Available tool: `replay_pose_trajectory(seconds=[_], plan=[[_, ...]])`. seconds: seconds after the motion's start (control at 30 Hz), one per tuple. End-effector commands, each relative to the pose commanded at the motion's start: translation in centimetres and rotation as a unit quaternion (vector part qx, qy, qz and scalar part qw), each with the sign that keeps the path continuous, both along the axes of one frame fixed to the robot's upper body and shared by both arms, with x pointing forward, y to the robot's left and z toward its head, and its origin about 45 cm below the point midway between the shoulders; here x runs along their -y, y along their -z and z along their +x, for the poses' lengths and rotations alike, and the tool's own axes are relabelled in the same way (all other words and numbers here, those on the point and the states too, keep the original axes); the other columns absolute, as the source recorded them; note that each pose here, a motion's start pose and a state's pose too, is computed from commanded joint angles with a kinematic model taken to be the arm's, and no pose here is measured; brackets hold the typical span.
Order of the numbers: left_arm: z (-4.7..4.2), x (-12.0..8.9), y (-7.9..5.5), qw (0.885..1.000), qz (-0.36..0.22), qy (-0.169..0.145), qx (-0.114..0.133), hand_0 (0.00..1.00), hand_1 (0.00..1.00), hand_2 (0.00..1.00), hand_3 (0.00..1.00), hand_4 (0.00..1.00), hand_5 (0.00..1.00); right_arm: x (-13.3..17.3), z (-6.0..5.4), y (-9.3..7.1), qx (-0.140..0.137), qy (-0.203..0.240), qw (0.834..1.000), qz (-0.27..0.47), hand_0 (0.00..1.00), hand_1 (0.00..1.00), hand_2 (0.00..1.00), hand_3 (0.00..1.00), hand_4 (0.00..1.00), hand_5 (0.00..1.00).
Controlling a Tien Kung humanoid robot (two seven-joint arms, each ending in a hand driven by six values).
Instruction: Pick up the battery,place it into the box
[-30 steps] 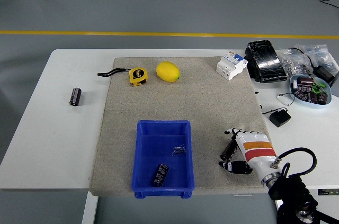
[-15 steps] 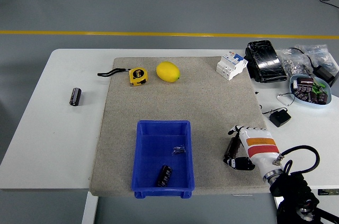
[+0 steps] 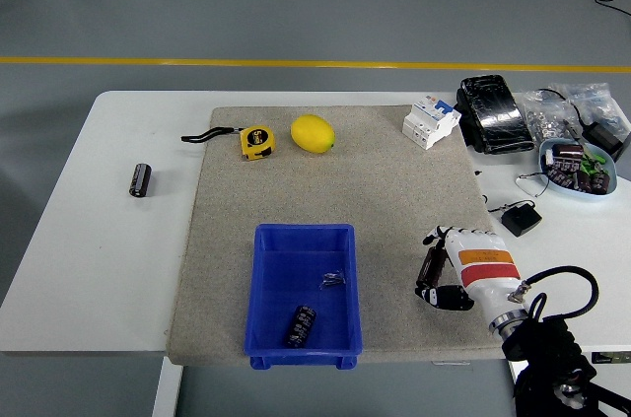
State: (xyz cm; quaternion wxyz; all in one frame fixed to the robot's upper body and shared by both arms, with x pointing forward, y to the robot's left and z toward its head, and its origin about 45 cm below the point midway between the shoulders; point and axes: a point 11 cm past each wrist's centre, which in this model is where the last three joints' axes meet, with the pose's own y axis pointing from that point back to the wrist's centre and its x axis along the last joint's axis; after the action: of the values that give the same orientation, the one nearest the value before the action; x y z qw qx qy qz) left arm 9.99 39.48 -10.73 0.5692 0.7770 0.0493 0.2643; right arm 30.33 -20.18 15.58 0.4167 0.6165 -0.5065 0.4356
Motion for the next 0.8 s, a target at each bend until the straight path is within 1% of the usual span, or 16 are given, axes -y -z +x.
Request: replay_pose_trajectory(seconds=[0.07, 0.2, 0.37, 0.4, 0.47, 0.5, 0.57, 0.63, 0.7, 0.77, 0.8], plan=[[0.02, 0.0, 0.0, 1.0, 0.0, 0.0, 0.0, 0.682, 0.641, 0.687, 0.615, 0.617, 0.664, -0.2, 0.1, -0.5, 0.006, -0.002, 1.0, 0.005, 0.347, 0.421, 0.513, 0.596, 0.951, 0.146], [0.05, -0.1, 0.0, 1.0, 0.001, 0.0, 0.0, 0.682, 0.639, 0.687, 0.614, 0.617, 0.664, -1.1, 0.3, -2.7, 0.026, -0.014, 0.999, 0.034, 0.346, 0.421, 0.513, 0.593, 0.942, 0.137], [0.1, -0.2, -0.1, 1.0, 0.002, -0.001, 0.001, 0.682, 0.639, 0.687, 0.614, 0.617, 0.664, -2.8, 0.4, -6.7, 0.067, -0.04, 0.993, 0.088, 0.346, 0.421, 0.513, 0.593, 0.942, 0.137], [0.09, -0.2, -0.1, 1.0, 0.002, -0.002, 0.001, 0.682, 0.64, 0.687, 0.616, 0.618, 0.665, -3.1, 0.3, -7.2, 0.071, -0.045, 0.992, 0.094, 0.329, 0.422, 0.512, 0.587, 0.938, 0.136], [0.04, -0.3, -0.1, 1.0, 0.001, -0.002, 0.001, 0.682, 0.64, 0.687, 0.616, 0.618, 0.665, -4.6, -0.1, -8.7, 0.08, -0.07, 0.988, 0.116, 0.329, 0.422, 0.512, 0.587, 0.938, 0.136], [0.02, -0.3, -0.1, 1.0, 0.001, -0.002, 0.001, 0.682, 0.64, 0.687, 0.616, 0.618, 0.665, -5.2, -0.3, -9.1, 0.081, -0.081, 0.986, 0.122, 0.329, 0.422, 0.512, 0.587, 0.938, 0.136], [-0.03, -0.3, -0.1, 1.0, 0.001, -0.002, 0.0, 0.682, 0.64, 0.687, 0.616, 0.618, 0.665, -6.7, -0.7, -9.7, 0.079, -0.107, 0.982, 0.132, 0.329, 0.422, 0.512, 0.587, 0.938, 0.136], [-0.11, -0.3, 0.0, 1.0, 0.001, -0.005, 0.001, 0.682, 0.64, 0.687, 0.616, 0.618, 0.664, -8.1, -1.2, -9.9, 0.073, -0.129, 0.979, 0.136, 0.327, 0.425, 0.514, 0.591, 0.944, 0.137], [-0.15, -0.3, 0.0, 1.0, 0.001, -0.006, 0.001, 0.682, 0.64, 0.687, 0.616, 0.618, 0.664, -9.3, -1.6, -9.5, 0.063, -0.145, 0.977, 0.141, 0.327, 0.425, 0.514, 0.591, 0.944, 0.137], [-0.1, -0.3, -0.1, 1.0, 0.001, -0.006, 0.001, 0.682, 0.64, 0.687, 0.616, 0.618, 0.664, -10.3, -2.3, -8.7, 0.051, -0.158, 0.975, 0.145, 0.327, 0.425, 0.514, 0.591, 0.944, 0.137], [-0.1, -0.4, -0.1, 1.0, 0.002, -0.008, 0.002, 0.682, 0.64, 0.687, 0.616, 0.618, 0.665, -10.7, -2.6, -8.3, 0.045, -0.163, 0.975, 0.146, 0.298, 0.424, 0.517, 0.613, 0.961, 0.157]])
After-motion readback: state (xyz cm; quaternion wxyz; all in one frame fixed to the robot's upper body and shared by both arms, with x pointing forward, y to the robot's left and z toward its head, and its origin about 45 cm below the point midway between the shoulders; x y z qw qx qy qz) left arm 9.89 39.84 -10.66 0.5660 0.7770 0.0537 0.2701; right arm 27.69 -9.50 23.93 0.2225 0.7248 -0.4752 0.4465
